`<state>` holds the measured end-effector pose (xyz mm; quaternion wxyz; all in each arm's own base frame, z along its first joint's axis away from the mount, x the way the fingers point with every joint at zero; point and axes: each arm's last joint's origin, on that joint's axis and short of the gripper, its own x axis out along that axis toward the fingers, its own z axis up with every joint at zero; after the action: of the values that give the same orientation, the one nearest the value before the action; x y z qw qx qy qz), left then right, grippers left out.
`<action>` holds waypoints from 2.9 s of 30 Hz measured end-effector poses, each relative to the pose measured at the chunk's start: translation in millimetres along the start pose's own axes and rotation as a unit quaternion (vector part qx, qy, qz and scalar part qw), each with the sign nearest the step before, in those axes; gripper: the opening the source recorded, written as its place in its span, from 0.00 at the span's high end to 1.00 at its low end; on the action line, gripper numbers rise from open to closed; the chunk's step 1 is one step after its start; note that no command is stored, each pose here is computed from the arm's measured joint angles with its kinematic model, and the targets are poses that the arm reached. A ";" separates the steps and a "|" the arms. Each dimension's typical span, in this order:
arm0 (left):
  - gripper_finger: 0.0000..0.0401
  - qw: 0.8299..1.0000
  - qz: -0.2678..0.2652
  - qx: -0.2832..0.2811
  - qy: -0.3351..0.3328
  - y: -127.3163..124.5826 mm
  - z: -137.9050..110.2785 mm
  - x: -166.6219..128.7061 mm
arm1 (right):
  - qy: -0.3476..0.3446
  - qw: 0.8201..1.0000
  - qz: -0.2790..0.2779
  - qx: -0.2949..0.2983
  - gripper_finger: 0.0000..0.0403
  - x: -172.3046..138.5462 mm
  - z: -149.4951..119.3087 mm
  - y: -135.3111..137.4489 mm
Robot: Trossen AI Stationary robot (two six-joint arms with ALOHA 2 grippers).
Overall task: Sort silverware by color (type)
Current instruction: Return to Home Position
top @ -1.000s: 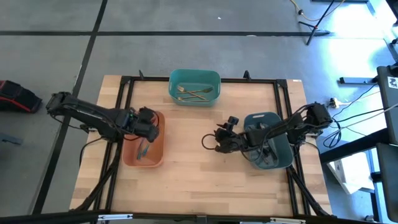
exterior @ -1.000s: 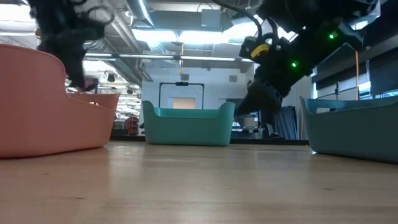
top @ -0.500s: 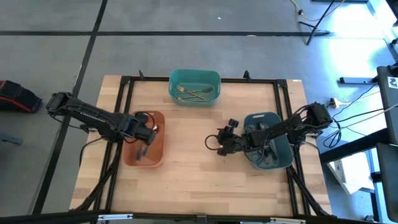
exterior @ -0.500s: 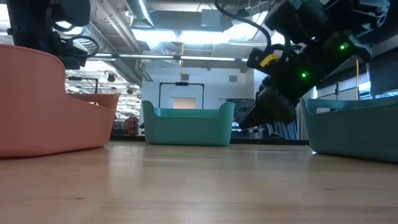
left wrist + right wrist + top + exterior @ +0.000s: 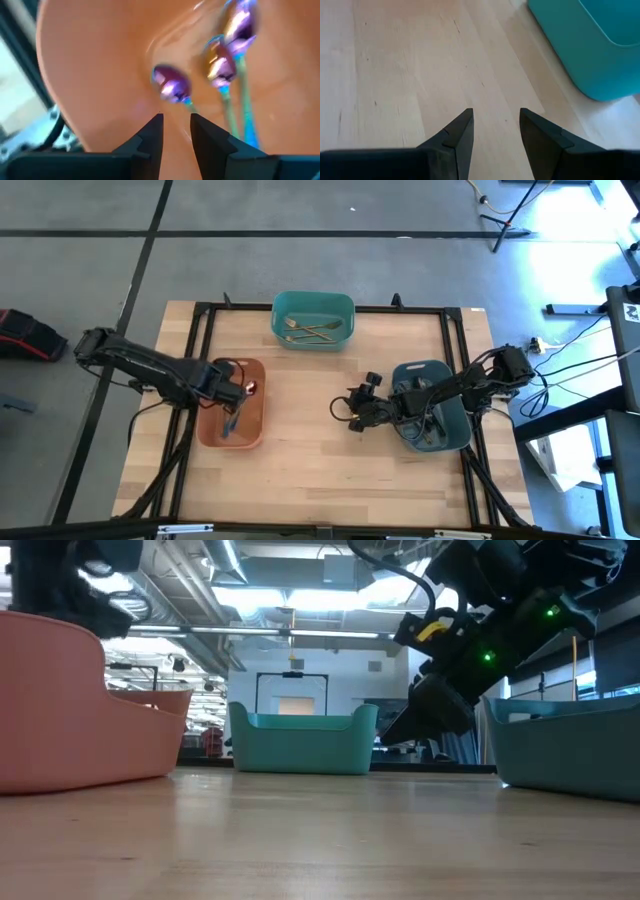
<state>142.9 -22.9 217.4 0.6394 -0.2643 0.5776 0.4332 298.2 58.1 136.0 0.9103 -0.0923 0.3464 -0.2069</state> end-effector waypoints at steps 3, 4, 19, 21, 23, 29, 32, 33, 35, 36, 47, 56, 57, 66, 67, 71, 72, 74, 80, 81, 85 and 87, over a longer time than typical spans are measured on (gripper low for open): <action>0.77 0.998 -0.028 0.030 -0.041 -5.4 7.6 -18.6 | -0.003 1.000 0.000 0.000 0.63 0.1 0.9 0.1; 0.77 0.997 -0.039 0.045 -0.058 -6.5 9.9 -26.5 | -0.005 1.000 0.001 -0.004 0.63 0.0 1.3 0.1; 0.77 0.871 -0.235 0.301 -0.310 -52.4 33.9 -68.4 | -0.076 0.986 0.147 -0.004 0.63 -39.1 45.3 -28.1; 0.77 0.851 -0.257 0.321 -0.327 -58.1 34.6 -62.8 | -0.082 0.982 0.170 -0.004 0.63 -46.7 49.2 -36.1; 0.77 0.828 -0.284 0.339 -0.344 -62.9 34.8 -56.3 | -0.088 0.978 0.190 -0.003 0.63 -55.0 51.0 -44.4; 0.77 0.765 -0.349 0.355 -0.409 -62.8 33.4 -42.1 | -0.129 0.965 0.228 0.006 0.73 -83.1 43.0 -69.3; 0.80 0.751 -0.356 0.344 -0.437 -55.0 32.3 -36.9 | -0.151 0.961 0.232 0.012 0.81 -97.7 29.6 -79.2; 0.82 0.748 -0.358 0.339 -0.443 -51.1 31.4 -34.9 | -0.157 0.960 0.233 0.014 0.84 -102.3 23.7 -82.5; 0.86 0.744 -0.363 0.331 -0.452 -43.2 28.9 -31.3 | -0.179 0.955 0.234 0.023 0.88 -111.0 14.3 -88.6; 0.88 0.739 -0.368 0.325 -0.460 -39.9 28.0 -30.8 | -0.193 0.952 0.237 0.027 0.90 -115.6 9.9 -91.7; 0.99 0.706 -0.393 0.283 -0.517 -9.9 9.2 2.2 | -0.314 0.915 0.240 0.076 0.98 -143.9 -32.3 -113.1; 0.99 0.689 -0.404 0.245 -0.549 6.9 -1.1 21.9 | -0.333 0.910 0.223 0.108 1.00 -143.0 -54.6 -116.2; 1.00 0.687 -0.404 0.239 -0.555 8.7 -2.2 24.4 | -0.338 0.908 0.222 0.112 0.99 -142.4 -56.1 -116.0; 1.00 0.693 -0.389 0.217 -0.567 17.3 -9.3 45.9 | -0.353 0.901 0.221 0.120 1.00 -131.9 -71.6 -110.6; 1.00 0.693 -0.391 0.218 -0.565 17.8 -9.8 46.4 | -0.353 0.901 0.222 0.121 1.00 -131.6 -72.0 -110.5; 1.00 0.689 -0.394 0.215 -0.569 22.5 -11.3 45.4 | -0.346 0.904 0.222 0.120 1.00 -130.4 -73.5 -109.9; 1.00 0.688 -0.393 0.216 -0.570 23.9 -11.8 45.5 | -0.347 0.903 0.222 0.120 1.00 -130.5 -73.4 -109.9; 1.00 0.687 -0.390 0.217 -0.573 27.3 -12.6 45.7 | -0.347 0.903 0.222 0.120 1.00 -130.6 -73.4 -110.0; 1.00 0.657 -0.408 0.228 -0.591 39.7 -15.7 42.7 | -0.345 0.903 0.224 0.125 1.00 -130.5 -73.4 -109.9; 1.00 0.653 -0.412 0.228 -0.593 41.5 -16.4 42.5 | -0.344 0.903 0.225 0.125 1.00 -130.4 -73.6 -109.8; 1.00 0.662 -0.404 0.230 -0.588 43.9 -18.0 47.1 | -0.333 0.908 0.225 0.121 1.00 -129.0 -75.4 -109.1; 1.00 0.662 -0.407 0.229 -0.586 42.5 -18.3 50.1 | -0.326 0.910 0.226 0.121 1.00 -128.2 -76.4 -108.7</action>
<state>95.0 -5.2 172.3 0.9987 -0.0101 -0.0006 0.0497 126.6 15.1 189.0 0.9992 0.0366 0.0140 0.0054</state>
